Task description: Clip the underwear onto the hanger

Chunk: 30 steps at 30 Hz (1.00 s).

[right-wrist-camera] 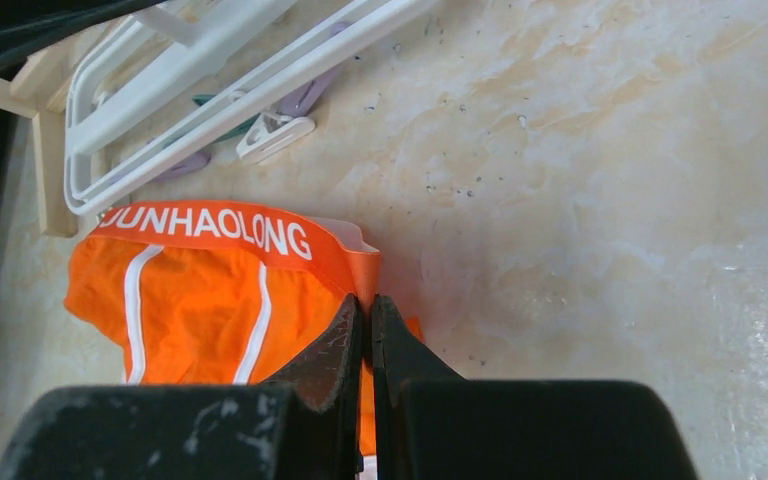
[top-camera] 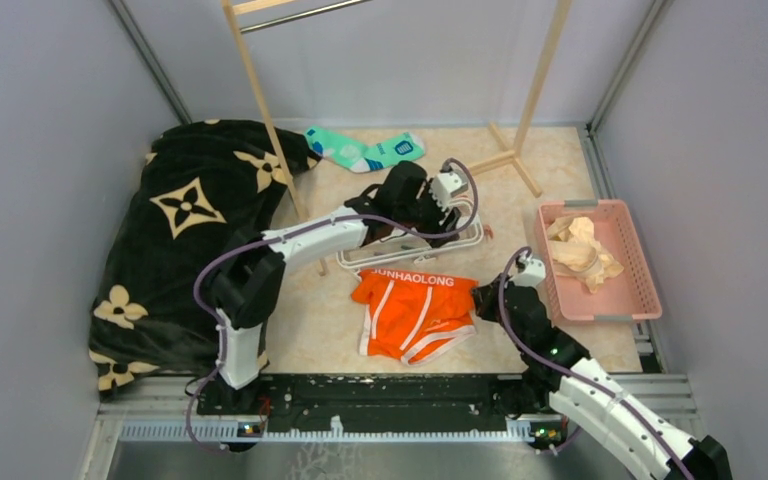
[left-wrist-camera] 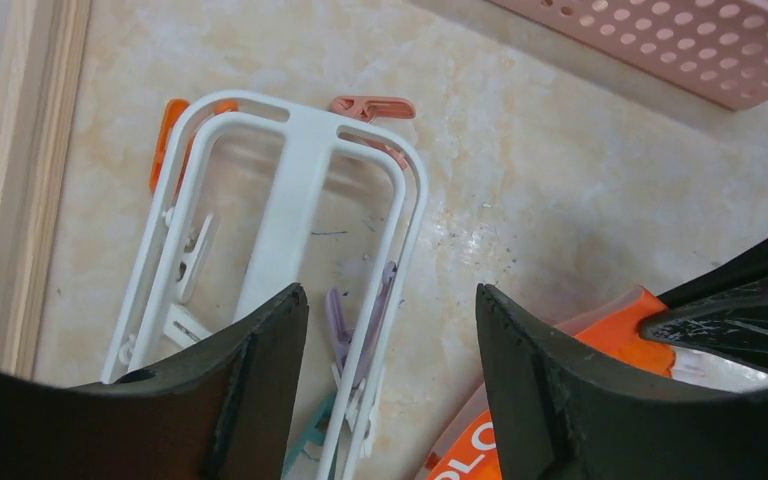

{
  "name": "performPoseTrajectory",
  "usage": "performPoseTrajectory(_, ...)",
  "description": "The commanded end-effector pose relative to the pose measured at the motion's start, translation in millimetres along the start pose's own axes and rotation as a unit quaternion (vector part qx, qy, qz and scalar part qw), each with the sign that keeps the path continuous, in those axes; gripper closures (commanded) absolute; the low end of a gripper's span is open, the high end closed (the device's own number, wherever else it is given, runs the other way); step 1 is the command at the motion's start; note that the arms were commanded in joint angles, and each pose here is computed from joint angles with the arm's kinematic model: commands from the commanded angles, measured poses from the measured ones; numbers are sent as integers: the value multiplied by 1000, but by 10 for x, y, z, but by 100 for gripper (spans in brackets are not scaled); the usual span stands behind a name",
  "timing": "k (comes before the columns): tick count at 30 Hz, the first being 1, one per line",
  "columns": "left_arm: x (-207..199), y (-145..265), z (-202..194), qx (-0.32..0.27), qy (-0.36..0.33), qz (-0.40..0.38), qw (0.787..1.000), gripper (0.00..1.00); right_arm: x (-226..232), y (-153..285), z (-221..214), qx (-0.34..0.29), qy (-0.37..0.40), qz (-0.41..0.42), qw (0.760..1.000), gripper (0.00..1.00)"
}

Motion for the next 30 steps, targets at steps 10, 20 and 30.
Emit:
performPoseTrajectory(10, -172, -450, -175, 64, -120, -64, 989, 30, 21, 49, -54, -3, -45, 35, 998, 100)
performPoseTrajectory(20, -108, -616, -287, 91, -143, -23, 985, 31, 35, 51, -60, 0, -45, 44, 998, 100)
performPoseTrajectory(30, -111, -722, -385, 110, -166, 3, 980, 43, 43, 54, -67, 5, -43, 50, 998, 100)
Point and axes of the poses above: each gripper's point midway between its finger pads, its own y axis back along the fingers, its own x axis along the line the jaws close on, z = x × y, the point moved 10 cm from there along y, back along the fingers, and after that the axes turned 1 degree about -y, right-handed, at the moved point
